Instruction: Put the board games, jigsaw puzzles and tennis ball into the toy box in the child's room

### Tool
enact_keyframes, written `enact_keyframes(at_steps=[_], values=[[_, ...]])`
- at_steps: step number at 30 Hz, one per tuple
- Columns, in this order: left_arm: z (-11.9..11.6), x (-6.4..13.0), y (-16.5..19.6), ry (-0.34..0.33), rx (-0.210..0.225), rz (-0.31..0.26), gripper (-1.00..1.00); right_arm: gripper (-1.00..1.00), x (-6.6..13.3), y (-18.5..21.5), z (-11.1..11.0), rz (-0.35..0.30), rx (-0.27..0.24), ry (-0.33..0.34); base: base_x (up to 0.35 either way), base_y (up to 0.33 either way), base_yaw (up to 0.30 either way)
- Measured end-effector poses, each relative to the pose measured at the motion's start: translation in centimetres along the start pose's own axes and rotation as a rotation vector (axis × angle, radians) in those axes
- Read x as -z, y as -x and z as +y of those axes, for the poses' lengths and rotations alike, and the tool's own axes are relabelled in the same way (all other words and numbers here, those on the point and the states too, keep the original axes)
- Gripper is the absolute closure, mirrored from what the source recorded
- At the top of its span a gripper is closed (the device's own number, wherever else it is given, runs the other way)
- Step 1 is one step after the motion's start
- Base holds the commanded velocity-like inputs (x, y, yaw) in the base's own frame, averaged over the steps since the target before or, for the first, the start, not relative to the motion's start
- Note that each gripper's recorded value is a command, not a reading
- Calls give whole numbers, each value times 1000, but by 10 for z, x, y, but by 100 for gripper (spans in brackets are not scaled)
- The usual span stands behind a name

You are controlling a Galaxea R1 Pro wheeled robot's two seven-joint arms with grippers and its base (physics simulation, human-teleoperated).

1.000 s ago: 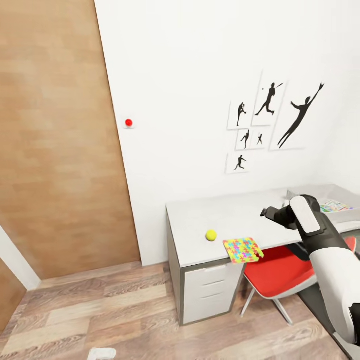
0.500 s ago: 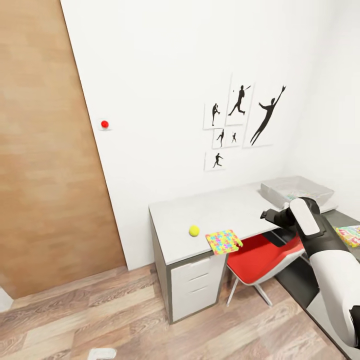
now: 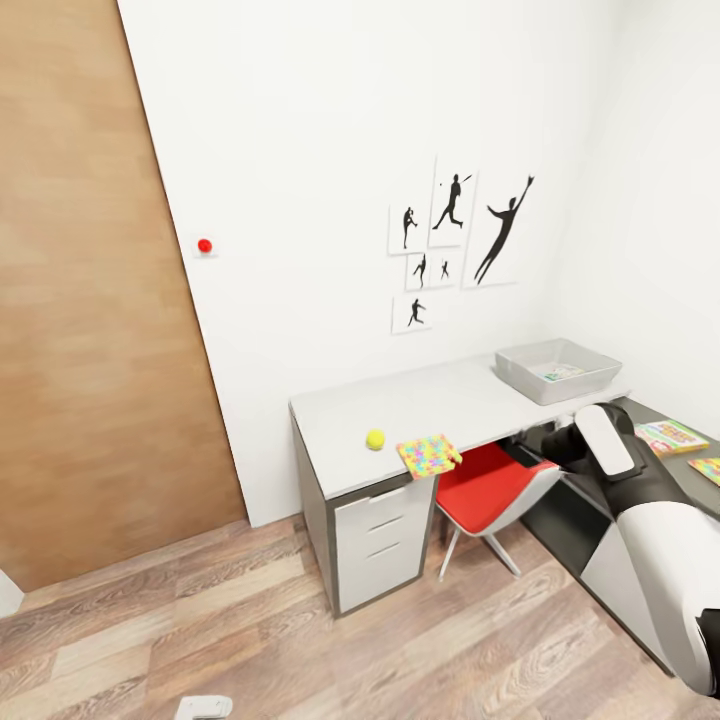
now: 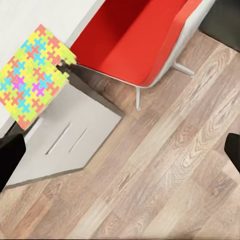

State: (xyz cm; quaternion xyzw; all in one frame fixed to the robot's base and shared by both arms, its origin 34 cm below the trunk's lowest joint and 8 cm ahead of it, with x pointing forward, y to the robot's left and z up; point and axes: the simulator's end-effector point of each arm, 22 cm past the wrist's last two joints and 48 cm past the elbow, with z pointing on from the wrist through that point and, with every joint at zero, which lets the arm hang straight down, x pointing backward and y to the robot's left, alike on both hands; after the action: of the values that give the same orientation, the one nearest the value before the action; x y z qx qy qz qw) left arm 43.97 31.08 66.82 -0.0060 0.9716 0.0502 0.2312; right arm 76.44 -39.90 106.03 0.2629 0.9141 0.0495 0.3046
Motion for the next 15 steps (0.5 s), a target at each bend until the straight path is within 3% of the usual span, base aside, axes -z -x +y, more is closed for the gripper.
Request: enact_keyframes(at_steps=[8,15], values=[[0,0,0,0,-1,-2,-100,-100,-4,-7,8,22,7,44,-257,83,-2],[0,0,2,0,0,-9,-100,-100,-9,-17,10,38,8,70,-68,14,0]])
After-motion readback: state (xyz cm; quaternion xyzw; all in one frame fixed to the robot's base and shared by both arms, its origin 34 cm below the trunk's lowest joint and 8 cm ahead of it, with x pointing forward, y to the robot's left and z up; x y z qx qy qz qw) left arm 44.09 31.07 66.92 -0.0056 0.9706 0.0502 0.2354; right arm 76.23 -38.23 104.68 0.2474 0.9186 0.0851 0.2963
